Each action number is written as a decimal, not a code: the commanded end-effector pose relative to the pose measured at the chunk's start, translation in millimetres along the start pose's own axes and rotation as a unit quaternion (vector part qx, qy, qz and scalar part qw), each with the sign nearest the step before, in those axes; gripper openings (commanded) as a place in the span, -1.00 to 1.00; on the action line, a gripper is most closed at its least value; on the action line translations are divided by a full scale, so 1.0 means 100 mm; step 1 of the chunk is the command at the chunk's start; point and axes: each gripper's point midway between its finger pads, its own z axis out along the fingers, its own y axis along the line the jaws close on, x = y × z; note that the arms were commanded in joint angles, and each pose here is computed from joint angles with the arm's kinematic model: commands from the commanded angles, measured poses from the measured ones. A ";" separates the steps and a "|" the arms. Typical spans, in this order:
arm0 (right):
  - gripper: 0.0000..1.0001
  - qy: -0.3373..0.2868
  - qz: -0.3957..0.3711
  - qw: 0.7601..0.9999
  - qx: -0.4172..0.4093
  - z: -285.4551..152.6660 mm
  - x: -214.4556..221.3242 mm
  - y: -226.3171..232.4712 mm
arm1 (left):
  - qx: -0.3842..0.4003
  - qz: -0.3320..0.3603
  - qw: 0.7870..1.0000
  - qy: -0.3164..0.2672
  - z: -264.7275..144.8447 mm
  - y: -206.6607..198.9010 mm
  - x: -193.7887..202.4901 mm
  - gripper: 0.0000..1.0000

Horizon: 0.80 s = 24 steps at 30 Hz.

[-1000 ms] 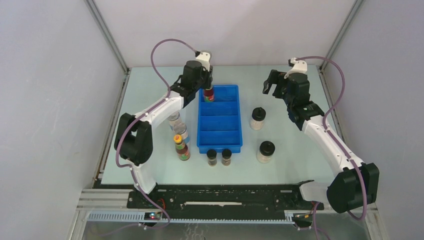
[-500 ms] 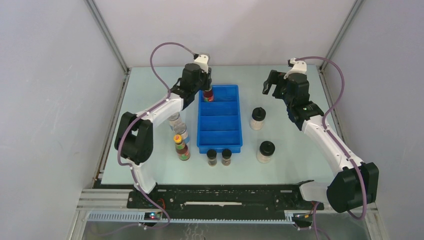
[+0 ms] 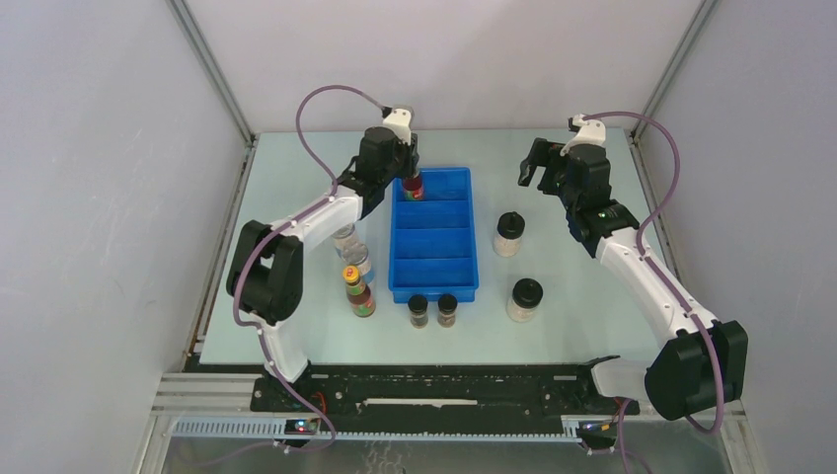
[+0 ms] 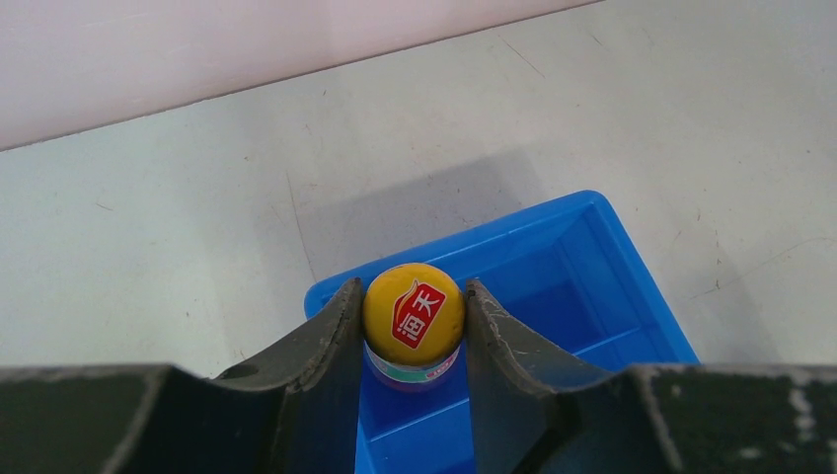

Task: Organize the condiment bottles
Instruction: Place the bottle in the storage box.

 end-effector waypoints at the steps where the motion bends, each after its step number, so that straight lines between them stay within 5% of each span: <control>1: 0.99 -0.021 0.000 1.000 -0.003 0.00 -0.10 0.03 | 0.011 -0.014 0.998 -0.067 -0.04 -0.04 -0.37 -1.00; 5: 0.99 -0.020 0.000 1.000 -0.004 -0.01 -0.10 0.04 | 0.008 -0.011 0.998 -0.060 -0.05 -0.03 -0.30 -0.94; 9: 0.99 -0.018 0.000 1.000 -0.005 -0.01 -0.08 0.06 | 0.006 -0.006 0.999 -0.053 -0.06 -0.02 -0.25 -0.40; 14: 0.99 -0.018 0.001 1.000 -0.004 -0.01 -0.08 0.07 | 0.003 -0.004 0.999 -0.047 -0.07 -0.02 -0.21 -0.07; 24: 0.99 -0.018 0.002 1.000 -0.005 -0.04 -0.08 0.08 | 0.004 0.003 0.999 -0.043 -0.13 -0.09 -0.21 0.18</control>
